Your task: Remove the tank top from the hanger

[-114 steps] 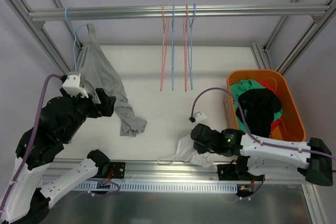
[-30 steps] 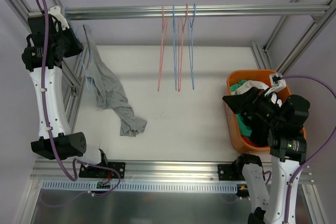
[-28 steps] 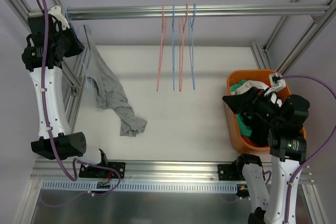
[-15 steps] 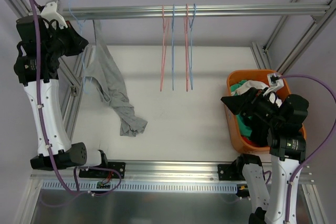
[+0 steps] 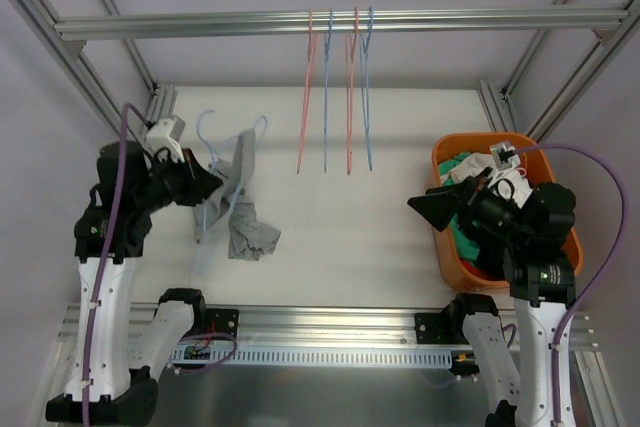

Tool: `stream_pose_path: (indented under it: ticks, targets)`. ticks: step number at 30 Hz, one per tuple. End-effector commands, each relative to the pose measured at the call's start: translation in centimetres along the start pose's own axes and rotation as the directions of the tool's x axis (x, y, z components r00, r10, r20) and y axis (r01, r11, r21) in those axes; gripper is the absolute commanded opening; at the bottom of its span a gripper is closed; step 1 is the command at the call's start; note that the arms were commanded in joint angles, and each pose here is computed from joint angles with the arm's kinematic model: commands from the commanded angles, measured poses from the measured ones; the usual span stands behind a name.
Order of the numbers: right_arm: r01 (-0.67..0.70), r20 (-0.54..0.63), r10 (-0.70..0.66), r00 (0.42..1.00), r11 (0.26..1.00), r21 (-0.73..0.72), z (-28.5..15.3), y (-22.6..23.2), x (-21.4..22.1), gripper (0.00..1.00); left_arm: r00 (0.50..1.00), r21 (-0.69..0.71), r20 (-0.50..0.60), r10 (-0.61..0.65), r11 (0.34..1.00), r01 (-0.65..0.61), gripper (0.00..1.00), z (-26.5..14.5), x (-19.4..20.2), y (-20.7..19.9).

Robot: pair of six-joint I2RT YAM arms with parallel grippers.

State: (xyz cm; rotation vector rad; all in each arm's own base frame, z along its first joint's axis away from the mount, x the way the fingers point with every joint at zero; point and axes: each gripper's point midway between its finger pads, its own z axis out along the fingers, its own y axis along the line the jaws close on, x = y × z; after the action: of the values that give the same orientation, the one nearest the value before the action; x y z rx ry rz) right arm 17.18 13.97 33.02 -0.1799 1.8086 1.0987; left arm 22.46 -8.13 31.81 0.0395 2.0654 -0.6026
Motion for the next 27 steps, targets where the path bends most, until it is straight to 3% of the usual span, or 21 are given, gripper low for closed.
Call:
stream_pose_path:
  ticks: [1, 5, 7, 11, 16, 17, 19, 20, 27]
  targets:
    - [0.025, -0.023, -0.027, 0.999, 0.996, -0.083, 0.1, 1.2, 2.2, 0.99, 0.992, 0.091, -0.116, -0.043, 0.994, 0.054, 0.0, 0.7, 6.3, -1.5]
    - [-0.017, -0.045, 0.012, 0.999, 0.993, -0.114, 0.8, 0.5, 6.1, 0.99, 0.947, 0.222, -0.317, -0.057, 0.966, 0.133, 0.0, 0.7, 15.0, -3.2]
    - [-0.04, -0.067, 0.029, 0.997, 0.983, -0.18, 1.3, 0.5, 9.1, 0.98, 0.934, 0.299, -0.353, -0.053, 0.94, 0.166, 0.0, -0.4, 16.5, -4.7]
    - [-0.092, -0.082, 0.08, 0.993, 0.983, -0.158, 3.1, -1.5, 13.0, 0.9, 0.912, 0.472, -0.41, -0.018, 0.851, 0.229, 0.0, -3.4, 17.2, -8.4]
    - [-0.037, -0.091, 0.019, 0.996, 0.98, -0.196, 4.7, 0.3, 15.2, 0.81, 0.894, 0.544, -0.448, 0.002, 0.794, 0.271, 0.0, -4.8, 17.7, -9.8]
    - [-0.007, -0.052, 0.001, 0.999, 0.993, -0.119, 5.7, -0.8, 14.8, 0.78, 0.888, 0.555, -0.46, -0.001, 0.78, 0.288, 0.0, -5.0, 17.8, -10.1]
    - [0.034, -0.053, -0.044, 0.998, 0.986, -0.163, 6.2, 1.1, 15.4, 0.76, 0.89, 0.567, -0.456, -0.003, 0.77, 0.292, 0.0, -5.2, 17.7, -10.3]
    - [0.052, -0.013, -0.054, 0.998, 0.994, -0.101, 6.8, 0.6, 14.7, 0.74, 0.89, 0.567, -0.456, -0.009, 0.768, 0.299, 0.0, -5.2, 17.6, -10.4]
    - [0.207, -0.052, -0.208, 0.977, 0.978, -0.023, 10.0, 2.7, 15.2, 0.67, 0.918, 0.611, -0.396, -0.004, 0.746, 0.267, 0.0, -5.9, 15.6, -11.5]
